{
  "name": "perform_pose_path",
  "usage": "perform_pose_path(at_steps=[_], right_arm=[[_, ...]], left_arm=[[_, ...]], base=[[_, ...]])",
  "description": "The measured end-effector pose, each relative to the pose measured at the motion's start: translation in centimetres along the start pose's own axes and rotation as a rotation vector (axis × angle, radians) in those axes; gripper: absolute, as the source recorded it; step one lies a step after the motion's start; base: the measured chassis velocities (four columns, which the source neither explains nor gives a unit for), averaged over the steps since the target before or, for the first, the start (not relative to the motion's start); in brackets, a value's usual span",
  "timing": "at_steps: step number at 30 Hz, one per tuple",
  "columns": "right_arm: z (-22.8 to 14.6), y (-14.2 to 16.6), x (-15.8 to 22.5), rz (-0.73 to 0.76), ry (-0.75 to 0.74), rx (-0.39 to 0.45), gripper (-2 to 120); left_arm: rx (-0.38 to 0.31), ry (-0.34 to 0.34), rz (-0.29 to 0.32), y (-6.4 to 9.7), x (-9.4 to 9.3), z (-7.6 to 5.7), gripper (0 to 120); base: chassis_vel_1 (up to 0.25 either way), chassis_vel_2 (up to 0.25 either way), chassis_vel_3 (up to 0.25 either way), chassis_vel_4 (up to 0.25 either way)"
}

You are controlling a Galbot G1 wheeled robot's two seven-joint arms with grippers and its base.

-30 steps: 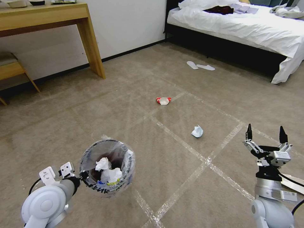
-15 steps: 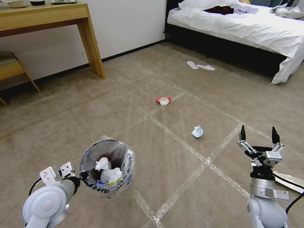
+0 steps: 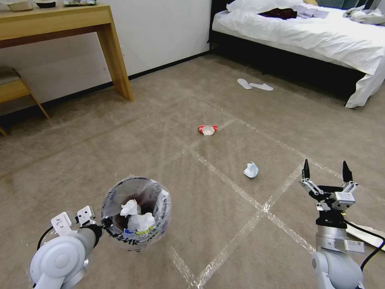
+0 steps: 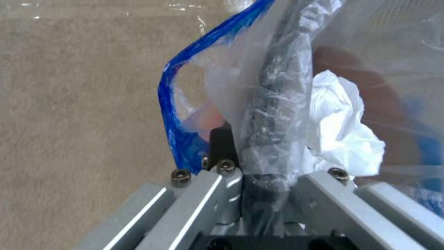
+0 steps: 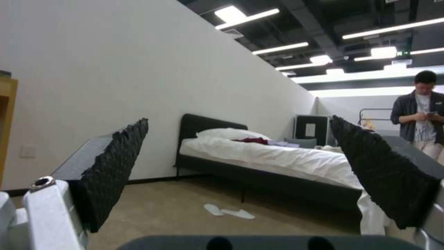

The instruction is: Pick up the trash bin and place the garbage on the floor into it.

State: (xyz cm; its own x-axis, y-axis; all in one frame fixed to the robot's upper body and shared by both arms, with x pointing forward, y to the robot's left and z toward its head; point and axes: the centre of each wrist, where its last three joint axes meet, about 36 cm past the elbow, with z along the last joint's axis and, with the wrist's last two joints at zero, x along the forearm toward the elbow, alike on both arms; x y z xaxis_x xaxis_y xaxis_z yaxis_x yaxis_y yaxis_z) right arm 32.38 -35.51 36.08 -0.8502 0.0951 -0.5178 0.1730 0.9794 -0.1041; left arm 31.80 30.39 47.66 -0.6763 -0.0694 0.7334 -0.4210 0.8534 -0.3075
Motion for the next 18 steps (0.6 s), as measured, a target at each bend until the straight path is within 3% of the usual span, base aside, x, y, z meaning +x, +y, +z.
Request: perform_pose_path(at_steps=[18], right_arm=[[0.52, 0.55, 0.08, -0.011, 0.007, -0.002, 100]], left_arm=[[0.001, 0.000, 0.001, 0.04, -0.11, 0.09, 0]], base=[[-0.099, 0.106, 0.099, -0.104]])
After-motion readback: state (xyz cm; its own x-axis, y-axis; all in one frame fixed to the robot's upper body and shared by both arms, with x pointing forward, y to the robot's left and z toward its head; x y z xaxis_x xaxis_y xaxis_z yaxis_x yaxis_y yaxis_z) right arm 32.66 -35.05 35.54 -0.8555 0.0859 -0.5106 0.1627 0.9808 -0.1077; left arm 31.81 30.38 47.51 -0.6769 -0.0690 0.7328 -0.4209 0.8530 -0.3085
